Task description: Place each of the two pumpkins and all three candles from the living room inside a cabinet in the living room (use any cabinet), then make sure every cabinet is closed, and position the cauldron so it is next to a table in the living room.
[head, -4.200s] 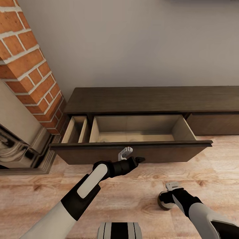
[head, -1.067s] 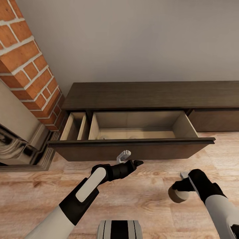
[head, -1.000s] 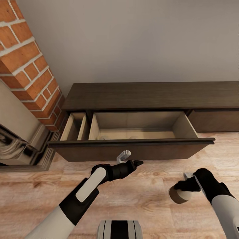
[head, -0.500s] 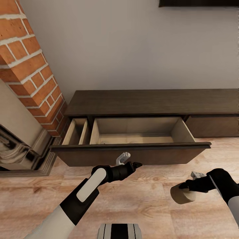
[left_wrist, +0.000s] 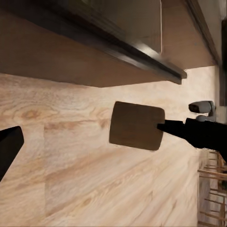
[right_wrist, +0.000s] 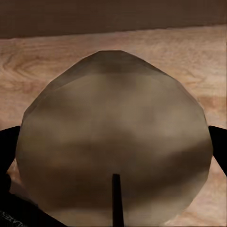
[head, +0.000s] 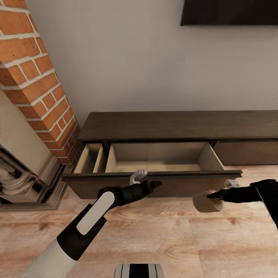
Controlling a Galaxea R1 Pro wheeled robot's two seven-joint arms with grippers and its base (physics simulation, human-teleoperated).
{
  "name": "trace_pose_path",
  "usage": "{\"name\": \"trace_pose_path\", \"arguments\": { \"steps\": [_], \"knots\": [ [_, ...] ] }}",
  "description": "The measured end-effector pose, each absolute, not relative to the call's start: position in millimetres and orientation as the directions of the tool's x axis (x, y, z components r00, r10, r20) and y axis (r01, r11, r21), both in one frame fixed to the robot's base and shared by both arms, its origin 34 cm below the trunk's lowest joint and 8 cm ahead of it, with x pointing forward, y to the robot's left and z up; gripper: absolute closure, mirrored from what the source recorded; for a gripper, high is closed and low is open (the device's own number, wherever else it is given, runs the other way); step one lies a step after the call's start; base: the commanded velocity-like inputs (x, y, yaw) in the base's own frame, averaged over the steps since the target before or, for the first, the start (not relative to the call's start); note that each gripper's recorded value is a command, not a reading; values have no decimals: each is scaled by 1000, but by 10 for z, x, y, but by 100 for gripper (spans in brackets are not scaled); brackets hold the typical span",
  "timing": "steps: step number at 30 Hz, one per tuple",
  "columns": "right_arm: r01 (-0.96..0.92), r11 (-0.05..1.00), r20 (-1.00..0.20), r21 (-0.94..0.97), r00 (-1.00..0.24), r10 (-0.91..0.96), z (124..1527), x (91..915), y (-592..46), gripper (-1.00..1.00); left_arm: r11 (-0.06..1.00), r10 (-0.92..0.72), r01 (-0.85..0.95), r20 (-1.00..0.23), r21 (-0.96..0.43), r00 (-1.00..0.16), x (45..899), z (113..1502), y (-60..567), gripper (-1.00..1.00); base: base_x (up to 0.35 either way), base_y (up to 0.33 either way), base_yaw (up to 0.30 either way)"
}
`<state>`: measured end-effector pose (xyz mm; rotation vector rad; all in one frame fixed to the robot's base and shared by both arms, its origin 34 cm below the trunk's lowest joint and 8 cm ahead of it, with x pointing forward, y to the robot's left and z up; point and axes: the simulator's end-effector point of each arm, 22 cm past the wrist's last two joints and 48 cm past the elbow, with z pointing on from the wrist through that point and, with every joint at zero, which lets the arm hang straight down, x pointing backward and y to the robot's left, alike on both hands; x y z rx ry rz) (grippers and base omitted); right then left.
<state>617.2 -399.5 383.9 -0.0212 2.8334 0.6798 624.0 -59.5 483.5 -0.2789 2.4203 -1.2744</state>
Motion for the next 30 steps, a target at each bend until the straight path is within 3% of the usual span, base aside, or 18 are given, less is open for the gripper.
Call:
{"name": "trace_pose_path", "arguments": {
  "steps": [6, 10, 22, 30],
  "knots": [
    [-232, 878, -426, 419, -904, -36, 4747, 6658, -3785, 100, 541, -348, 67, -296, -838, -890, 6494, 5321, -726, -100, 0, 0, 0],
    [-213, 888, -526, 408, -849, 38, 5221, 6863, -4008, 100, 518, -349, 108, -324, -849, -879, 6602, 5659, -824, -100, 0, 0, 0],
    [-213, 857, -539, 468, -838, 86, 5498, 6974, -3792, 100, 523, -261, 156, -332, -838, -906, 6522, 5945, -902, -100, 0, 0, 0],
    [-205, 866, -547, 457, -832, 92, 5457, 7122, -3454, 100, 562, -329, 115, -350, -819, -877, 6886, 6102, -499, -100, 0, 0, 0]
  ]
}}
